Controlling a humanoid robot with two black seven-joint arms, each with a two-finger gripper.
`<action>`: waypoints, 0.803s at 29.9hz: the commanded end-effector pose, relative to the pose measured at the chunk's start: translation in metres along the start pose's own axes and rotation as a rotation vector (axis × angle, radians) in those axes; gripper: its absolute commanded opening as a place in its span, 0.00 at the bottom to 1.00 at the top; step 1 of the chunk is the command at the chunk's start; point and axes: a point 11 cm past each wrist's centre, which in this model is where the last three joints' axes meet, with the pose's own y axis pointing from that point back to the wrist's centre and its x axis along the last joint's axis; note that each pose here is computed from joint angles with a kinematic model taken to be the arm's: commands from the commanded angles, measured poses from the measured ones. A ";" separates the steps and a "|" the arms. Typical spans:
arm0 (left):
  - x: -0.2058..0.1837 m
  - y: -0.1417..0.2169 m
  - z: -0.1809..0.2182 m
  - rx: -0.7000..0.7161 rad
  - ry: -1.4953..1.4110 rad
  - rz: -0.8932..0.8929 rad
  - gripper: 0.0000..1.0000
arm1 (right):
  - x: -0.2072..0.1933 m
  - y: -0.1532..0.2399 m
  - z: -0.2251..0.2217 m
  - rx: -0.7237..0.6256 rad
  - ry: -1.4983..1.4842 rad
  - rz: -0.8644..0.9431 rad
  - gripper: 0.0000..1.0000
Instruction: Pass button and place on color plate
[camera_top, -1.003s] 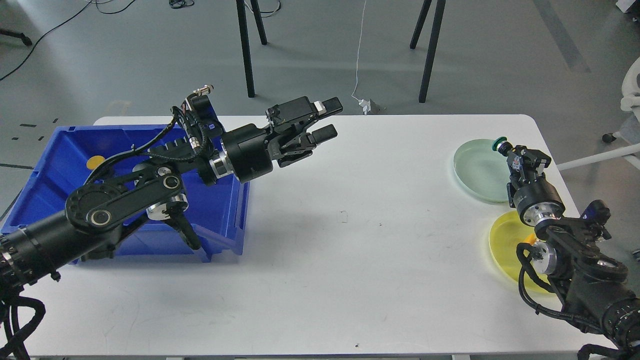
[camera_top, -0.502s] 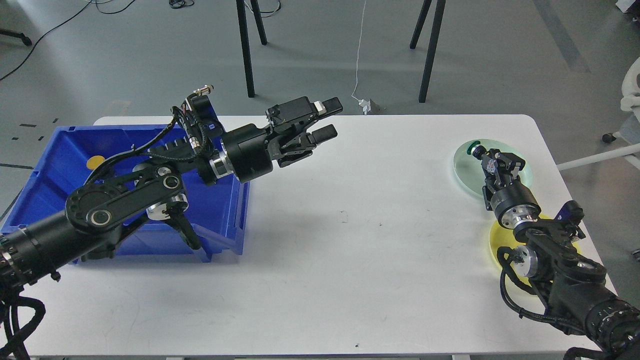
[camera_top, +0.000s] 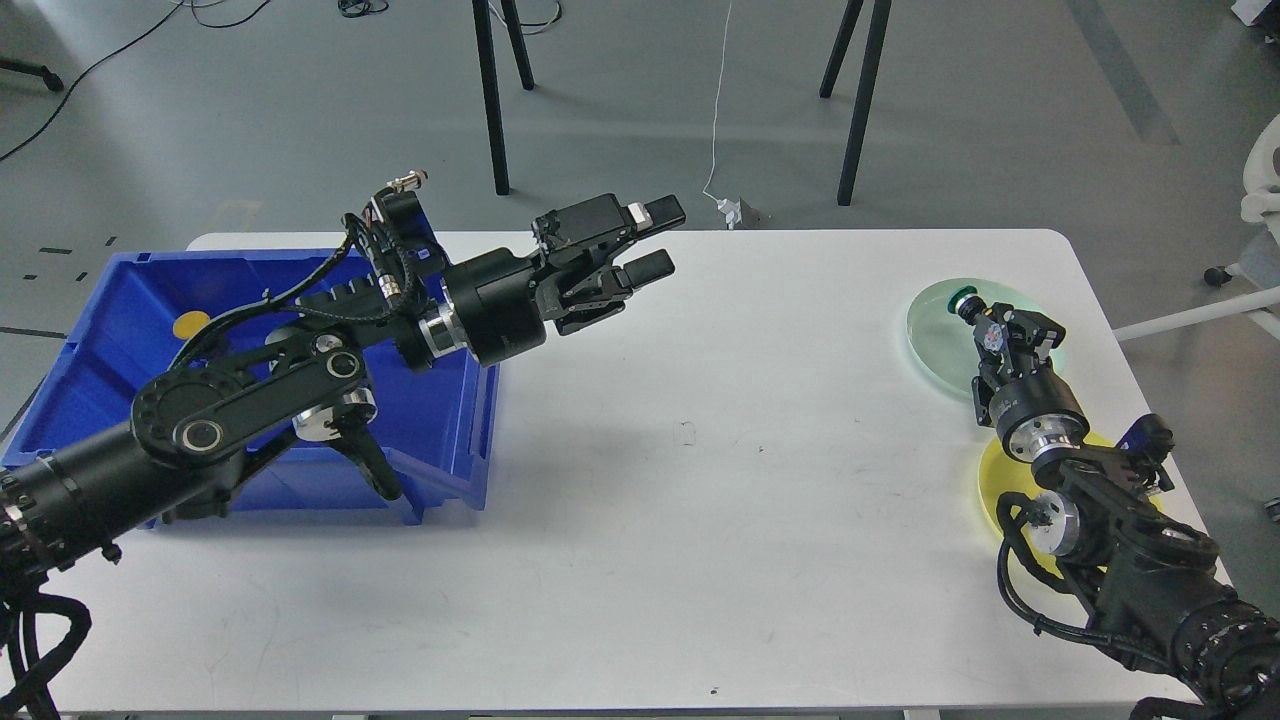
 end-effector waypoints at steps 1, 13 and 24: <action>0.000 -0.001 0.000 -0.001 0.000 -0.001 0.81 | -0.001 0.001 0.001 -0.003 -0.001 -0.002 0.56; 0.000 -0.001 0.000 -0.001 0.000 -0.001 0.81 | -0.016 -0.004 -0.008 0.023 -0.034 -0.030 0.60; 0.009 0.000 0.010 -0.035 0.008 0.033 0.82 | -0.064 -0.012 -0.064 0.178 -0.223 -0.144 0.71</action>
